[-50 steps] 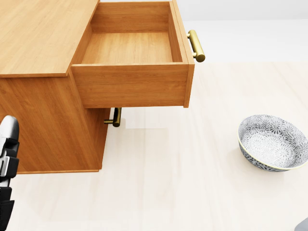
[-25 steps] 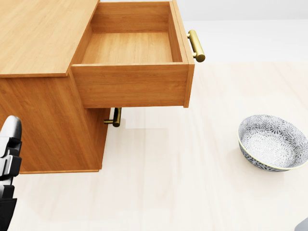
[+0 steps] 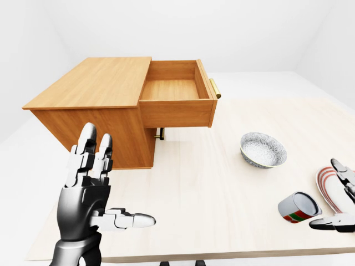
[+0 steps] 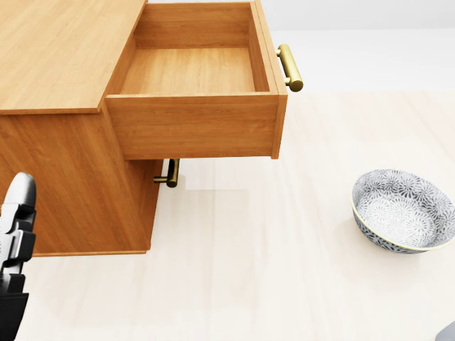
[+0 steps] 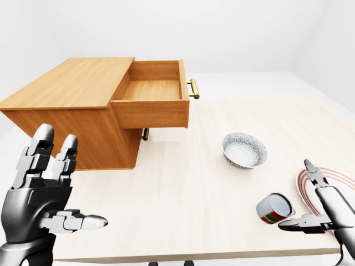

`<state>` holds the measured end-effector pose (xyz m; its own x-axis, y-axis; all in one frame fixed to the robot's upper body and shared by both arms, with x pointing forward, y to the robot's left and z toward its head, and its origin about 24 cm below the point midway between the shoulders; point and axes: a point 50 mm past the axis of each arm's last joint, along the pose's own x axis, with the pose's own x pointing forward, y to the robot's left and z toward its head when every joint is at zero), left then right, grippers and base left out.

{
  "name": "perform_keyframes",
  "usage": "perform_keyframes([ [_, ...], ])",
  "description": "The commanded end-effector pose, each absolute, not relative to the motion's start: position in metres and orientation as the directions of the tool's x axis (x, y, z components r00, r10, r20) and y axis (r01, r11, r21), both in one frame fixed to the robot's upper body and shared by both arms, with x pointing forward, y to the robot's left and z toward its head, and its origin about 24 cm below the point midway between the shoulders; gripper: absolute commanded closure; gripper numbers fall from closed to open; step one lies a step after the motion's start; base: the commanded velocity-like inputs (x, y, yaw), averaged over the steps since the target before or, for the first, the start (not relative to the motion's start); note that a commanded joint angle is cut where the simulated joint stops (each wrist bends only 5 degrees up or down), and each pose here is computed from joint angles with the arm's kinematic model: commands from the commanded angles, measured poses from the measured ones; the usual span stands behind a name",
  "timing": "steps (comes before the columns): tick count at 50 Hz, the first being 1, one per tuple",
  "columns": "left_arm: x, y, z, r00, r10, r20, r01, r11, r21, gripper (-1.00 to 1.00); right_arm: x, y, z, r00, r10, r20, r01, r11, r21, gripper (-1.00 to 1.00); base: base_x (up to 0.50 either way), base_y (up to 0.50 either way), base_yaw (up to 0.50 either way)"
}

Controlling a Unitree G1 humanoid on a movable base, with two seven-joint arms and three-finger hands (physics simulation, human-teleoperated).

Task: Put the ketchup in the top drawer of the cabinet.

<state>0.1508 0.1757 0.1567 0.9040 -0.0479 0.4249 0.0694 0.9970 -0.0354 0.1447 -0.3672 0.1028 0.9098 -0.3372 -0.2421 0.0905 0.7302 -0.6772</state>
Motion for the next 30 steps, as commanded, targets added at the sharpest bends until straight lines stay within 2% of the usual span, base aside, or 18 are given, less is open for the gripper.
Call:
perform_keyframes([
  [1,0.151,0.175,0.155,0.908,-0.05,0.415,0.072,0.997,-0.035,-1.0,0.133,-0.376,0.089,0.881,-0.365,-0.302,0.09,0.754,-0.65,-1.0,0.0,0.0,0.0],
  [13,0.153,0.174,0.152,0.915,-0.051,0.399,0.071,0.997,-0.035,-1.0,0.123,-0.384,0.067,0.835,-0.382,-0.396,0.076,0.793,-0.605,-1.0,0.0,0.0,0.0],
  [30,0.153,0.173,0.152,0.915,-0.051,0.4,0.071,0.997,-0.034,-1.0,0.139,-0.382,0.072,0.839,-0.362,-0.408,0.008,0.756,-0.655,-1.0,0.0,0.0,0.0],
])
